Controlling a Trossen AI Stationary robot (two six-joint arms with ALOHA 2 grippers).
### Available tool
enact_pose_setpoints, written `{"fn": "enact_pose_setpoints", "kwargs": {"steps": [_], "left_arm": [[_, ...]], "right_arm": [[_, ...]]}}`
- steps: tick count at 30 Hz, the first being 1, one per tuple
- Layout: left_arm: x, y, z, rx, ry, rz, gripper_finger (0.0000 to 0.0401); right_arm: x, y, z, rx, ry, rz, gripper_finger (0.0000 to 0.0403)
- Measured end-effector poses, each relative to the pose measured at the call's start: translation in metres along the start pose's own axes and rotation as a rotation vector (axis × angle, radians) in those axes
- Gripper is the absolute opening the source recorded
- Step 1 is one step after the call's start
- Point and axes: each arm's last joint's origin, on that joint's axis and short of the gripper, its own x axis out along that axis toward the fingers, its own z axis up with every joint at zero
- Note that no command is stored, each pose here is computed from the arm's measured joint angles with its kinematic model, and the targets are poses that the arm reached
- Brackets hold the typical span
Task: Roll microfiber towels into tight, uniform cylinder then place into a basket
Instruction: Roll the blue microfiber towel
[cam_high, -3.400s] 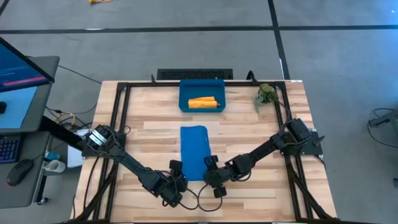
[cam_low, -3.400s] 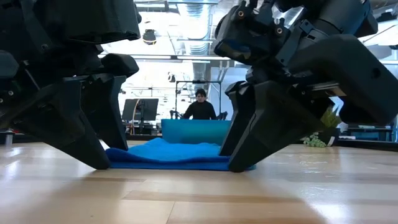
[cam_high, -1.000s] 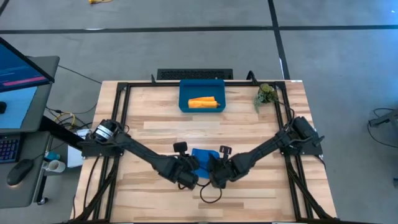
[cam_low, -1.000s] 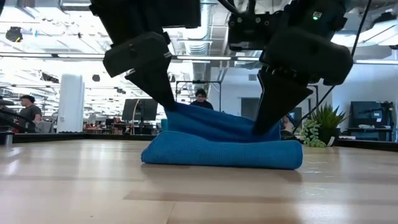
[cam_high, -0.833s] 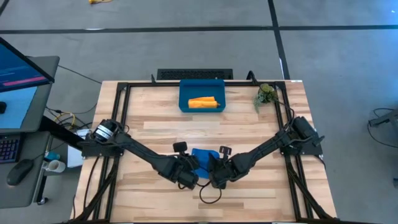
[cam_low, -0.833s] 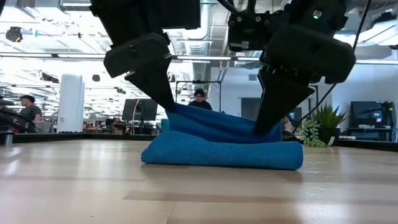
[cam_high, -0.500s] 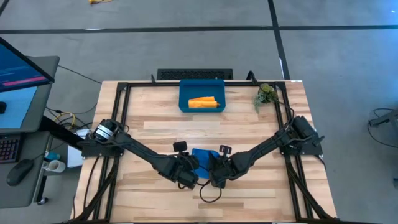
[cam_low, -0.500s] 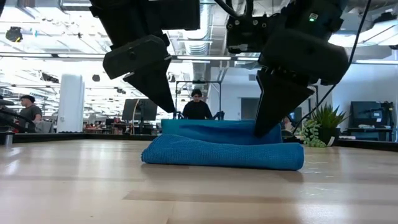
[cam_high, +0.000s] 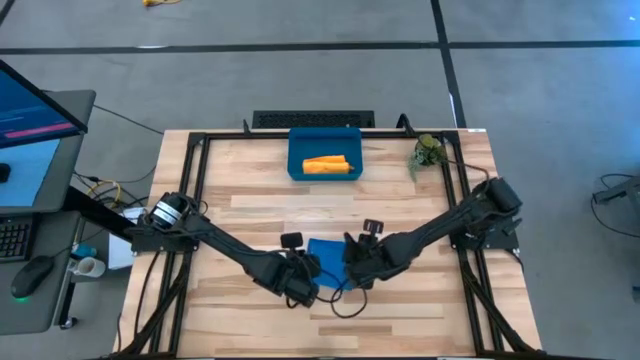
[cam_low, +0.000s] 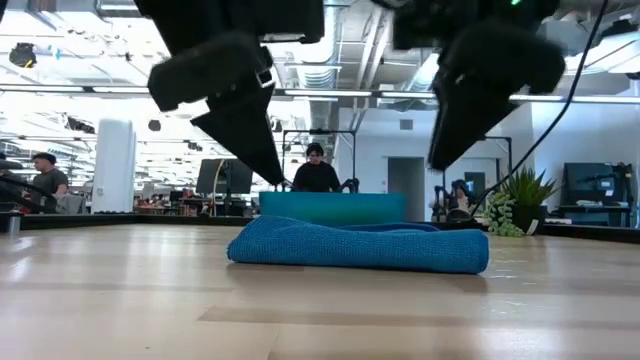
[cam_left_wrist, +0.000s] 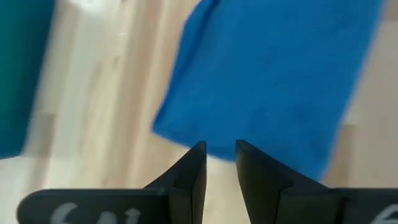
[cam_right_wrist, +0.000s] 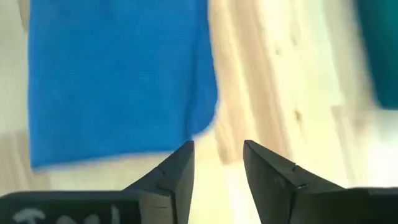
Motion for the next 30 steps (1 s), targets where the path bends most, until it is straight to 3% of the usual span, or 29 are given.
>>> {"fn": "enact_pose_setpoints", "kwargs": {"steps": [7,11,17,23,30], "left_arm": [[-0.003,-0.010,0.008,-0.023,-0.061,-0.116,0.0078],[-0.004,-0.015,0.012,-0.047,-0.116,-0.145,0.0077],[0.025,-0.036,0.006,-0.026,-0.121,-0.137,0.0077],[0.029,-0.045,-0.001,-0.054,-0.108,-0.113,0.0077],[0.022,-0.054,-0.009,-0.051,-0.099,-0.116,0.0077]], "right_arm": [[-0.018,-0.002,-0.036,0.023,-0.133,0.091,0.0148],[-0.012,0.012,-0.055,0.060,-0.273,0.204,0.0141],[-0.003,0.042,-0.057,0.040,-0.537,0.366,0.0139],[0.020,0.068,-0.049,-0.022,-0.686,0.382,0.0140],[0.058,0.076,-0.052,0.018,-0.649,0.348,0.0126]]}}
